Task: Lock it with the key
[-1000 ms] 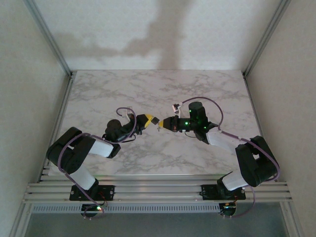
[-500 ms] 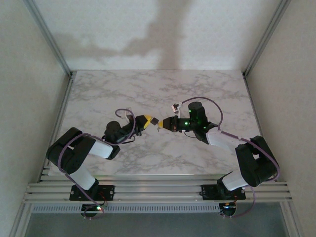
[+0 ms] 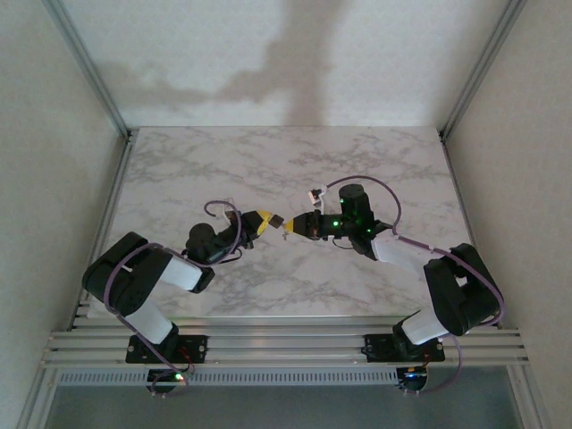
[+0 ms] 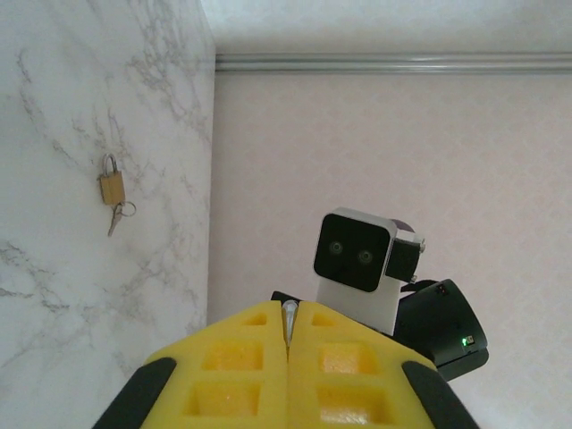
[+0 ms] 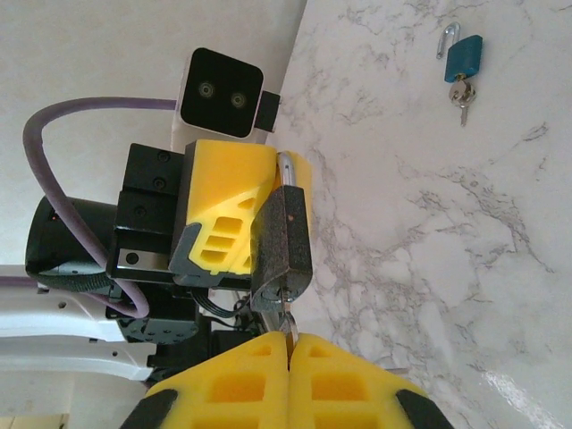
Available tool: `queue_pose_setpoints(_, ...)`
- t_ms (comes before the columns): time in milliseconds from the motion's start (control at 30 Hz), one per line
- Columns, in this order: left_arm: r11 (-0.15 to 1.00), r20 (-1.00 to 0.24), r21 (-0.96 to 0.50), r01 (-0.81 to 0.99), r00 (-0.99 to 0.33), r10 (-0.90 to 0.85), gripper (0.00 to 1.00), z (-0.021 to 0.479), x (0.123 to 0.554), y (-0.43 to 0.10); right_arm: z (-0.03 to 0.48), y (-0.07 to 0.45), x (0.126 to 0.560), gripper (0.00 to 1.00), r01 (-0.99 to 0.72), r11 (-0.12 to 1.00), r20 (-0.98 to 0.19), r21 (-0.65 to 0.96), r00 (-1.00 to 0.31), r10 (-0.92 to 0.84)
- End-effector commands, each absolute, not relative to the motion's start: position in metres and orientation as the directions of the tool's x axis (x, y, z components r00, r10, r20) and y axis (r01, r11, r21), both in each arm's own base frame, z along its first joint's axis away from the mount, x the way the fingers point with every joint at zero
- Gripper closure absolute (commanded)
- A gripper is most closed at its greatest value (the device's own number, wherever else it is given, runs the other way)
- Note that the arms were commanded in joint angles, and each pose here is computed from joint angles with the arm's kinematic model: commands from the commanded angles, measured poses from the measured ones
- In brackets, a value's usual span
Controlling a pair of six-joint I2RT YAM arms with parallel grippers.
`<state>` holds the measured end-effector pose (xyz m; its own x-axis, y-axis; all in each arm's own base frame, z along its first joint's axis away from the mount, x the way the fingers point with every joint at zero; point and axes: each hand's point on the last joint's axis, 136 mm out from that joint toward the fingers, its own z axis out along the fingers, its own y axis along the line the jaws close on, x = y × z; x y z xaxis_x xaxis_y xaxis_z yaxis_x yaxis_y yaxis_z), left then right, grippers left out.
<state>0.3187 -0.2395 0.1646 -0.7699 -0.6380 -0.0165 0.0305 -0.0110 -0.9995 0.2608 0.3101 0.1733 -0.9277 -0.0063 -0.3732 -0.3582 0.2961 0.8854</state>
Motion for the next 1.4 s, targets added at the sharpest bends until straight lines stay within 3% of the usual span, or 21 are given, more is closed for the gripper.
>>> queue_pose_setpoints(0,-0.045,-0.012,-0.997,0.069,-0.667,-0.745,1.00,0.180,0.336,-0.209,0.189,0.313,0.261,1.00,-0.399,0.248,-0.407,0.883,-0.913,-0.023)
queue_pose_setpoints(1000,-0.027,-0.014,-0.998,0.056,-0.631,-0.776,1.00,0.176,0.335,-0.193,0.193,0.312,0.259,1.00,-0.416,0.255,-0.424,0.873,-0.905,-0.022)
queue_pose_setpoints(1367,0.156,-0.142,-0.987,0.041,-0.680,-0.719,1.00,0.159,0.338,-0.204,0.195,0.297,0.267,1.00,-0.433,0.329,-0.474,0.839,-0.879,0.053)
